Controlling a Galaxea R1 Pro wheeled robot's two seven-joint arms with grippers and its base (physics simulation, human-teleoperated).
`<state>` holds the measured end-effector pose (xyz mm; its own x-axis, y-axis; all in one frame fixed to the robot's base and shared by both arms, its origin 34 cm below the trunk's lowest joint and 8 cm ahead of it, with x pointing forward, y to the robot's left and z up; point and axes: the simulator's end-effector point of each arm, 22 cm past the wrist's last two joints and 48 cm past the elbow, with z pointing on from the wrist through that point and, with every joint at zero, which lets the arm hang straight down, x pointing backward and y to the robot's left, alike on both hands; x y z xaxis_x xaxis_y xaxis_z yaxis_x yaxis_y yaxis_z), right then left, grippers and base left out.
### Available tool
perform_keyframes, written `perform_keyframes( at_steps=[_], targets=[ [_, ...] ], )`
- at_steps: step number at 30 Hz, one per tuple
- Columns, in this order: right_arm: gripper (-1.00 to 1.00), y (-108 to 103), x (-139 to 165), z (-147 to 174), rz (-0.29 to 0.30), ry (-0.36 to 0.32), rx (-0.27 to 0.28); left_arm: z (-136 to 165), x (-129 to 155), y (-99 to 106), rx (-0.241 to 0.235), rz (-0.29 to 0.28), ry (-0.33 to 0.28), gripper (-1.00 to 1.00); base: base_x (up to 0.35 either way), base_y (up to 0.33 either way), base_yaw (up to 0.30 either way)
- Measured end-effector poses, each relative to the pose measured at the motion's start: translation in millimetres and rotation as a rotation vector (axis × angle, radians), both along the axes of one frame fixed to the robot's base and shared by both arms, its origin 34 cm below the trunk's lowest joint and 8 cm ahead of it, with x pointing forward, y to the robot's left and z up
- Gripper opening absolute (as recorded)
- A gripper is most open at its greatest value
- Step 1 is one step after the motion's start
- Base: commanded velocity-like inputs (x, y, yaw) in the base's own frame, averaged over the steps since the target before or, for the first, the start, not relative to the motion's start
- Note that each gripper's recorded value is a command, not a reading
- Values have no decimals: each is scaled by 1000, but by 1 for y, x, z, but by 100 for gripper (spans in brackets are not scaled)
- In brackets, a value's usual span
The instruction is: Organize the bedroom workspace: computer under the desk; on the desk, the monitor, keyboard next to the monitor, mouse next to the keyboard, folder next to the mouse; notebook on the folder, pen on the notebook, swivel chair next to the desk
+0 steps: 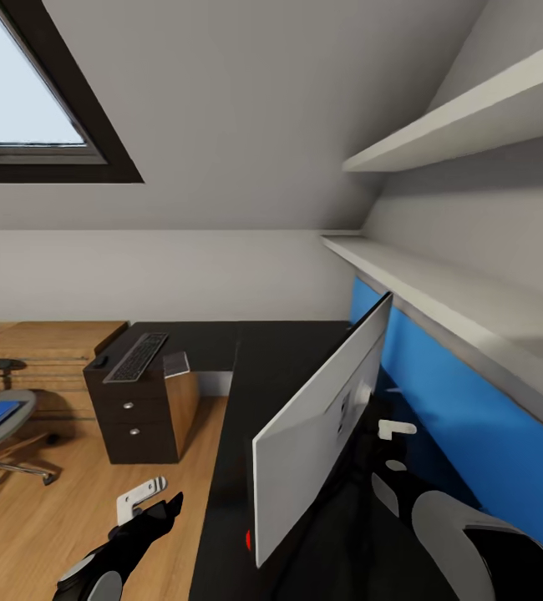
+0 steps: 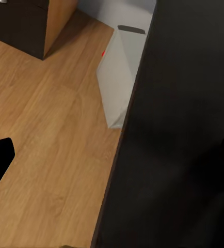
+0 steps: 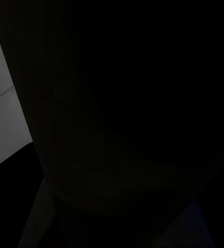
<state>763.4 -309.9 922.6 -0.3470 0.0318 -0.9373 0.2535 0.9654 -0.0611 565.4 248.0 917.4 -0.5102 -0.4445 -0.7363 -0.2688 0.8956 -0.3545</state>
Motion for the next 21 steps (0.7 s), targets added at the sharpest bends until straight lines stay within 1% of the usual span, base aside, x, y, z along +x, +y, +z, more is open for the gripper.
perform_keyframes(
  at_steps=[8,13,19,21],
  targets=[
    [-100,-1,0,0,-1,-1,-1,0,0,-1,-2,-1,1,100,122,-216,0],
    [-100,-1,0,0,-1,-1,0,0,0,-1,-2,-1,2,100,17,-92,0],
    [-100,0,0,-1,1,1,0,-1,0,0,-3,0,2,100,-182,-30,0],
    [-100,-1,0,0,-2,0,2,-1,0,0,-3,1,2,100,-71,-95,0]
  ],
)
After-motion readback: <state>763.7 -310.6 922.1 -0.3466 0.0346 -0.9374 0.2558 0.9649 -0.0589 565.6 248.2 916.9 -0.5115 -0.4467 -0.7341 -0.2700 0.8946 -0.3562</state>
